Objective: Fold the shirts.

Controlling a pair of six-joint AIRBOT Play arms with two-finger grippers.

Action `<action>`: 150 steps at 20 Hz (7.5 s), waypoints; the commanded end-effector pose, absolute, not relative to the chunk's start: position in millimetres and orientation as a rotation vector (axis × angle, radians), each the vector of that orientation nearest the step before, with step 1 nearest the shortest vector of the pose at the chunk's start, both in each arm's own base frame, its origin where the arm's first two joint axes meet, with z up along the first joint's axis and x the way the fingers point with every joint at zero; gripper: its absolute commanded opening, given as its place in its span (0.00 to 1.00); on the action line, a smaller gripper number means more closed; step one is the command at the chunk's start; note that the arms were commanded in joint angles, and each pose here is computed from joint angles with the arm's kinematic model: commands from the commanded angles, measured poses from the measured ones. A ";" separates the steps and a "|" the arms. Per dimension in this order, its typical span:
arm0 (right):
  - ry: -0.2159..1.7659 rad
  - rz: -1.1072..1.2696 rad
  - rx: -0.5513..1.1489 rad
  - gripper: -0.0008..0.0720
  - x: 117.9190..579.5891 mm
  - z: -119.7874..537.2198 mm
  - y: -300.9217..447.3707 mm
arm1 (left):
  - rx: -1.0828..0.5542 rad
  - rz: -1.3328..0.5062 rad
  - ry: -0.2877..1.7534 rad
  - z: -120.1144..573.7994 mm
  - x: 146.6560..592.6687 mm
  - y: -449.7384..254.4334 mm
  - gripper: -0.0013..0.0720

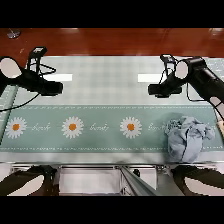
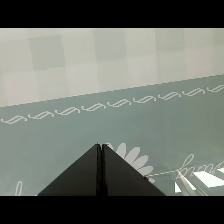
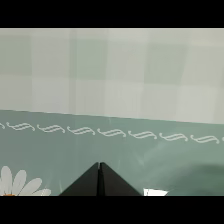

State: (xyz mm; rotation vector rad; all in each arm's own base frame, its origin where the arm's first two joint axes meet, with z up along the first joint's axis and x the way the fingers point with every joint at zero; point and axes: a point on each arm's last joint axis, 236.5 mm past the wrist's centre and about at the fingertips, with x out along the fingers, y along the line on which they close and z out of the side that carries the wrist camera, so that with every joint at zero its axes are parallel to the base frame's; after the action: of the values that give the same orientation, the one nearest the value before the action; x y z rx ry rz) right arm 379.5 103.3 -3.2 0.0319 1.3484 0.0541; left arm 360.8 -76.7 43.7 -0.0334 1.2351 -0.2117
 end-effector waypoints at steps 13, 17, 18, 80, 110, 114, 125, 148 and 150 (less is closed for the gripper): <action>1.443 -0.254 -0.351 0.87 341.8 47.6 -7.4 | -0.062 -0.223 1.264 40.2 356.9 -83.6 0.98; 1.314 -0.419 -0.122 0.87 288.5 77.0 -54.7 | -0.114 -0.307 1.147 64.6 316.1 -102.7 0.98; 1.276 -0.463 -0.063 0.87 270.0 72.4 -66.0 | -0.138 -0.321 1.109 63.3 301.0 -107.9 0.98; 1.285 0.436 0.114 0.87 315.6 75.1 118.7 | -0.355 -0.364 1.164 26.4 244.1 -119.9 0.97; 1.295 0.571 0.443 0.06 326.5 42.7 182.8 | -0.555 -0.854 1.027 111.7 342.2 -210.2 0.05; 0.760 0.613 0.246 0.05 392.7 266.9 170.2 | -0.401 -0.832 0.540 297.6 359.0 -177.4 0.05; 0.164 0.645 -0.064 0.05 199.8 497.0 141.8 | -0.082 -0.705 0.013 504.0 194.3 -151.6 0.05; 0.964 0.345 0.238 0.06 440.8 139.5 99.7 | -0.473 -0.534 0.812 103.0 390.2 -154.7 0.05; 0.959 0.343 0.327 0.06 476.5 125.0 96.8 | -0.476 -0.509 0.828 82.3 423.5 -162.9 0.05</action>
State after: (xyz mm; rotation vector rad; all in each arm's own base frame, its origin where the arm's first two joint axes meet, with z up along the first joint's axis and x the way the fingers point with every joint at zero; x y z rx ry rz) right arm 421.3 106.5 156.8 0.1970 0.9694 0.3860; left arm 377.2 -159.0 120.3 -0.4811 0.8375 -0.5775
